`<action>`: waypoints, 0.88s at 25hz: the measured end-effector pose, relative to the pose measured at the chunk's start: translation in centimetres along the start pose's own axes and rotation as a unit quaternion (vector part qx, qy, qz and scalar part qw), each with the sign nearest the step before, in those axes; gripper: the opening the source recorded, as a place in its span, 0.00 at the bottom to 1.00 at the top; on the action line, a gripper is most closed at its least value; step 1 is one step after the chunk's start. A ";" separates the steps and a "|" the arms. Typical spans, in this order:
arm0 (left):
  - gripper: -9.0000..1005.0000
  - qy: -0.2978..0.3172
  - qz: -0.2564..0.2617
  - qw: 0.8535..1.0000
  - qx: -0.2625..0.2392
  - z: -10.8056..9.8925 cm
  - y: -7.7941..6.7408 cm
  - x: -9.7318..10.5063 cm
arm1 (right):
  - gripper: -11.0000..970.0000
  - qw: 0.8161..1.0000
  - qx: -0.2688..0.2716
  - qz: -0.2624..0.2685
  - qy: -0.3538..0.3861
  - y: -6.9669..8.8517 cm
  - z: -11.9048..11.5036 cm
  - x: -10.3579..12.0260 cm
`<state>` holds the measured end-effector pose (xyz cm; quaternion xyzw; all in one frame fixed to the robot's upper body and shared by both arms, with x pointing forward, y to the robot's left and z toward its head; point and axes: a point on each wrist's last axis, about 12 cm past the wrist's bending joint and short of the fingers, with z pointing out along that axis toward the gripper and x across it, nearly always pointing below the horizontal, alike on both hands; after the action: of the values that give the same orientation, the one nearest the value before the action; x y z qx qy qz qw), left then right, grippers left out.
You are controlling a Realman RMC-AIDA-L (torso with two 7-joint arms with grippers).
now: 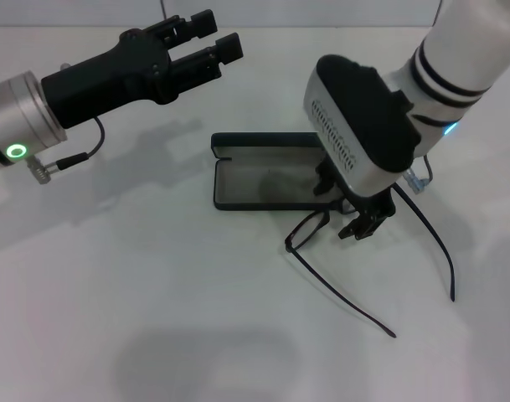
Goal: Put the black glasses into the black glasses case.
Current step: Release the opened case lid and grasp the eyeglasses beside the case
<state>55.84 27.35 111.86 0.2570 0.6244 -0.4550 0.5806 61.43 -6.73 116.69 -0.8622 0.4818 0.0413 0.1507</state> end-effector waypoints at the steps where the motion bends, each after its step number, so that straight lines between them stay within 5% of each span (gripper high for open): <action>1: 0.68 0.001 0.000 1.000 0.000 0.0 0.0 0.0 | 0.70 1.000 0.000 -0.002 0.004 0.1 0.2 0.0; 7: 0.68 0.004 -0.001 1.000 -0.001 0.2 0.0 0.1 | 0.68 1.000 -0.001 -0.006 0.012 0.5 0.9 0.3; 18: 0.68 0.011 0.007 1.000 -0.003 0.4 0.2 0.1 | 0.32 1.000 0.023 -0.004 0.008 0.3 0.9 0.5; 22: 0.68 0.013 0.009 1.000 -0.009 0.3 0.4 0.0 | 0.28 1.000 0.028 -0.004 0.006 0.1 0.9 0.4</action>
<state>56.27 27.28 111.74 0.2631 0.6334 -0.4405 0.5792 61.61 -6.86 115.73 -0.8600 0.4799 0.0215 0.1722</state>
